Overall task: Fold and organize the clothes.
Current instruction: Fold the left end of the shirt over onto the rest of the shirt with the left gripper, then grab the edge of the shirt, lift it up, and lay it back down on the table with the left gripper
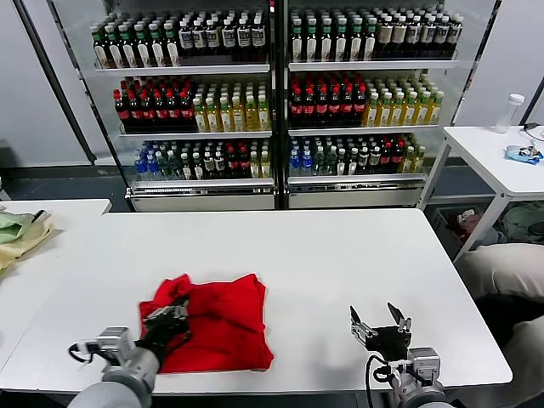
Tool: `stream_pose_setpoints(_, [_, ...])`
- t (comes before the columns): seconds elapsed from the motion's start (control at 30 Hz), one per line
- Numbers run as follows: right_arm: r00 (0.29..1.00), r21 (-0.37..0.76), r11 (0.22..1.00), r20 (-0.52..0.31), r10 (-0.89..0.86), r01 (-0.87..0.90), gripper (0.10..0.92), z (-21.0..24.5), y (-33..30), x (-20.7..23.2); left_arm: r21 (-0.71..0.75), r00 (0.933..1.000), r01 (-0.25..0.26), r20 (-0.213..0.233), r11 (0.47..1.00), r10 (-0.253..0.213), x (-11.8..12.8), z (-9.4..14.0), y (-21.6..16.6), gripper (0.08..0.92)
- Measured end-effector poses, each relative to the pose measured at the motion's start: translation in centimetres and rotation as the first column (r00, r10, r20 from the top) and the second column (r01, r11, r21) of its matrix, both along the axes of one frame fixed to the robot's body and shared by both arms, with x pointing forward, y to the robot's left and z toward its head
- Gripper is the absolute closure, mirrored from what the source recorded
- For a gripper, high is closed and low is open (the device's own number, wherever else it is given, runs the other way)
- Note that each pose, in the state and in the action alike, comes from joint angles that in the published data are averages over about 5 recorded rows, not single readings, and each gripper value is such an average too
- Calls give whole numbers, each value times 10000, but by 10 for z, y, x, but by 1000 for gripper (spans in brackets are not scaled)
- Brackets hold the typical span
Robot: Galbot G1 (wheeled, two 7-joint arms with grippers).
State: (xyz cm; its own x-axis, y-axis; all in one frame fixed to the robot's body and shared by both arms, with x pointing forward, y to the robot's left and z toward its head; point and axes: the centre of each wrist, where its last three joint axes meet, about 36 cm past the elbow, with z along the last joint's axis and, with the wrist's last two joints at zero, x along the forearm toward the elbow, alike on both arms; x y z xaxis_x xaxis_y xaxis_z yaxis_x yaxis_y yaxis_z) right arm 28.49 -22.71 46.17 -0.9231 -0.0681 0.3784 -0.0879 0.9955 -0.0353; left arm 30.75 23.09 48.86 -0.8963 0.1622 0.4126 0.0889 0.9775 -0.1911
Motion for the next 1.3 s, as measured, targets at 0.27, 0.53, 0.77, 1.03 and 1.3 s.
stream_pose_setpoints(0.27, [10000,-51,9999,39,87,-87,200,2,2,-2,-637,9982,598,117,9962,-592,19,-18,-43,867])
stream_pose_setpoints(0.53, [9998,-13,9998,84,184,-183,200,1,4,1,-511,9919,887,955,9947,-835,20,-9,-51,639])
stream_pose_setpoints(0.77, [9995,27,9996,121,293,-294,200,-1,7,5,425,9881,30,1538,9991,-96,11,4,-4,440])
stream_pose_setpoints(1.03, [9993,-19,9994,163,344,-344,200,-2,6,7,1553,9950,-822,695,9844,721,13,-38,46,219])
stream_pose_setpoints(1.3, [9993,-7,9995,176,330,-330,200,-4,6,10,1725,9959,-823,-215,9816,873,13,-70,72,177])
